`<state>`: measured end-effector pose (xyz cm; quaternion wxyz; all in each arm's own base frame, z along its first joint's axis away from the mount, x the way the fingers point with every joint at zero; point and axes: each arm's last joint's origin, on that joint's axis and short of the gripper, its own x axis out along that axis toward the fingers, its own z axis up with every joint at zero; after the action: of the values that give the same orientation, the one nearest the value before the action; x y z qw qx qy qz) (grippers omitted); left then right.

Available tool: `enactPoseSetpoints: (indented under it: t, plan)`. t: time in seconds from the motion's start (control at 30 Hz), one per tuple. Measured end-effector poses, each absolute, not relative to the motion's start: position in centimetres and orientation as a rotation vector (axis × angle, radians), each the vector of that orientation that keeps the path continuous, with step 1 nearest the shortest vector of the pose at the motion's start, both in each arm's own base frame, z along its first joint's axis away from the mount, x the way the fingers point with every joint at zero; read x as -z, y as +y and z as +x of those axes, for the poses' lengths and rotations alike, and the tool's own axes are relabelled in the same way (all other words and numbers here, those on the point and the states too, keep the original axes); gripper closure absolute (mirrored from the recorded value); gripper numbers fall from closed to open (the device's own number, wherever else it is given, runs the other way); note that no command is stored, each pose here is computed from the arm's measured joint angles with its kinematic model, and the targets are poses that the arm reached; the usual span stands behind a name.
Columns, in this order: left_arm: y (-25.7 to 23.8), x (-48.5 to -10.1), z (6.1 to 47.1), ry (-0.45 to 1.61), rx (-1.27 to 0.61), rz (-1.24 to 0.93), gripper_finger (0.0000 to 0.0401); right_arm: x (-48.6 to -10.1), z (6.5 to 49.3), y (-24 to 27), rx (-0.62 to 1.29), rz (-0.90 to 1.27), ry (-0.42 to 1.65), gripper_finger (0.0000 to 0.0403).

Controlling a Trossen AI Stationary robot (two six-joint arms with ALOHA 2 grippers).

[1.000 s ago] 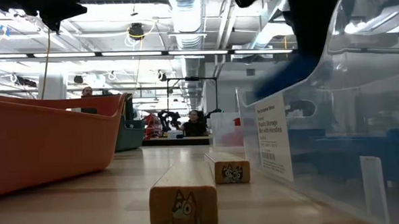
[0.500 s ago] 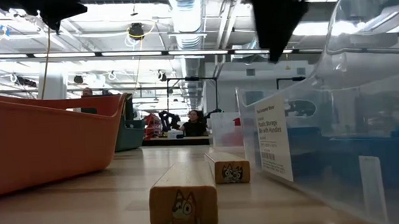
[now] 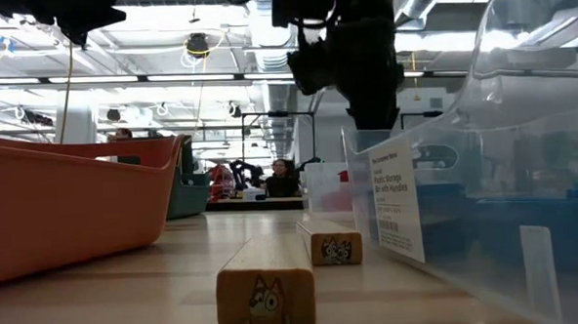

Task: Sort blocks
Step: Put the blue game piece into the bottom transparent bin

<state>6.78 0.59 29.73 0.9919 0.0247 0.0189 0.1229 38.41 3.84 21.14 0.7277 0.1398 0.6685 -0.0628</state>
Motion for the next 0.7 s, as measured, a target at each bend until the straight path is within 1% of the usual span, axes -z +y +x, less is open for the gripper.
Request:
enactPoseSetpoints:
  t: [0.13, 0.27, 0.5, 0.7]
  plan:
    - [0.6, -29.5, 6.8, 0.060, -0.245, 0.053, 0.0232, -20.0, 38.5, 4.7, 0.024, 0.201, 1.438, 0.0205]
    - [0.6, -29.5, 6.8, 0.063, -0.245, 0.052, 0.0232, -18.7, 37.8, 5.9, -0.050, 0.137, 1.415, 0.0219]
    - [0.6, -29.5, 6.8, 0.064, -0.245, 0.045, 0.0232, -19.2, 35.2, 5.0, -0.021, 0.197, 1.317, 0.0256]
    - [0.6, -29.5, 6.8, 0.064, -0.245, 0.046, 0.0232, -20.3, 32.4, 4.5, -0.012, 0.219, 1.195, 0.0261]
